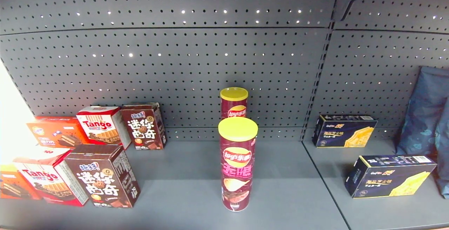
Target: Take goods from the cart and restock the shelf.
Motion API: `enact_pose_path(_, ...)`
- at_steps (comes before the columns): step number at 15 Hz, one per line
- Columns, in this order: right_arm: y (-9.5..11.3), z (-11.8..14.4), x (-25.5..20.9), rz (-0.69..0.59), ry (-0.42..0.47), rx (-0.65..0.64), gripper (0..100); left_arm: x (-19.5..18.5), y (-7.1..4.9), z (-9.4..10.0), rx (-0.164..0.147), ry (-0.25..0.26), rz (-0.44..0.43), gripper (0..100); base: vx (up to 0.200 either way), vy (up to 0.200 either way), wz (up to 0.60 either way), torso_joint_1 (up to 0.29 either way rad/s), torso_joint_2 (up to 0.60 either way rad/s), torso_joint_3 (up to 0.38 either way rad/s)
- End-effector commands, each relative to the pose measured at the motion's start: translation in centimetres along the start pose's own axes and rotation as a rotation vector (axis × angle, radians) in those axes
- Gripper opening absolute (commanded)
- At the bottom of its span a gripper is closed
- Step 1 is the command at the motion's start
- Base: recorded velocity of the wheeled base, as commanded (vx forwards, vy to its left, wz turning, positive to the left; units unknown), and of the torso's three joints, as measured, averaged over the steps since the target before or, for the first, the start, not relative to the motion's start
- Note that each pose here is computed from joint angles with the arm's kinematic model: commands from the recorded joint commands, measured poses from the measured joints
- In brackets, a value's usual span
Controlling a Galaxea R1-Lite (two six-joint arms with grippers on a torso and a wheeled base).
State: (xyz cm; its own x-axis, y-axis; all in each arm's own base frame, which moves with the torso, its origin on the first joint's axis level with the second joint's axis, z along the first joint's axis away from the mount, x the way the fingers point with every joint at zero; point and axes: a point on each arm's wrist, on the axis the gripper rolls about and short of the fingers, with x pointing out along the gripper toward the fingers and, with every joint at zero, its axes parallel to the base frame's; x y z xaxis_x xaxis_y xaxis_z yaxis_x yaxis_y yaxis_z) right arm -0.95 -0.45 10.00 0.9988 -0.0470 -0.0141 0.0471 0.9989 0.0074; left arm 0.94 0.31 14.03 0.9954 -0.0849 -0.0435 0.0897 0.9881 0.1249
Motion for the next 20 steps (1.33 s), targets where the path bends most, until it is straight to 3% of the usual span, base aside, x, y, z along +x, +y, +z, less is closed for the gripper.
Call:
enact_pose_path(1, 0.2, -1.5, -0.5, 0.114, 0.011, 0.017, 100, -0.6, 0.1, -0.8, -0.008, -0.03, 0.001, 100, 0.0, 0.0, 0.0, 0.0, 0.0, 0.0)
enact_pose_path(3, 0.3, -1.9, -0.6, 0.182, 0.041, -0.033, 100, -0.7, 0.1, -1.2, -0.008, -0.028, -0.008, 100, 0.0, 0.0, 0.0, 0.0, 0.0, 0.0)
enact_pose_path(4, 0.3, -2.4, -0.6, 0.154, 0.099, -0.026, 100, -0.7, 0.0, -1.6, -0.004, -0.021, -0.017, 100, 0.0, 0.0, 0.0, 0.0, 0.0, 0.0)
enact_pose_path(8, 0.2, -2.3, -0.6, 0.104, 0.088, -0.003, 100, -0.8, 0.0, -2.0, -0.002, -0.028, -0.03, 100, 0.0, 0.0, 0.0, 0.0, 0.0, 0.0)
enact_pose_path(9, 0.2, -2.3, -0.6, 0.104, 0.088, -0.003, 100, -0.8, 0.0, -1.9, 0.012, -0.03, -0.022, 100, 0.0, 0.0, 0.0, 0.0, 0.0, 0.0)
enact_pose_path(10, 0.4, -2.3, -0.8, 0.0, 0.06, 0.014, 100, -0.8, 0.0, -2.0, 0.019, -0.026, -0.024, 100, 0.0, 0.0, 0.0, 0.0, 0.0, 0.0)
enact_pose_path(13, 0.3, -2.4, -1.3, 0.029, -0.003, 0.006, 100, -0.6, -0.1, -2.6, 0.03, -0.006, -0.063, 100, 0.0, 0.0, 0.0, 0.0, 0.0, 0.0)
enact_pose_path(15, 0.3, -2.4, -1.3, 0.029, -0.003, 0.006, 100, -0.6, -0.4, -3.5, 0.052, 0.016, -0.123, 100, 0.0, 0.0, 0.0, 0.0, 0.0, 0.0)
enact_pose_path(18, 0.3, -2.4, -1.3, 0.029, -0.003, 0.006, 100, -0.7, -0.8, -5.7, 0.098, 0.123, -0.302, 100, 0.0, 0.0, 0.0, 0.0, 0.0, 0.0)
enact_pose_path(19, 0.3, -2.4, -1.3, 0.029, -0.003, 0.006, 100, -0.7, -0.9, -5.7, 0.096, 0.121, -0.326, 100, 0.0, 0.0, 0.0, 0.0, 0.0, 0.0)
enact_pose_path(20, 0.3, -2.4, -1.3, 0.029, -0.003, 0.006, 100, -0.8, -0.8, -5.5, 0.105, 0.111, -0.468, 100, 0.0, 0.0, 0.0, 0.0, 0.0, 0.0)
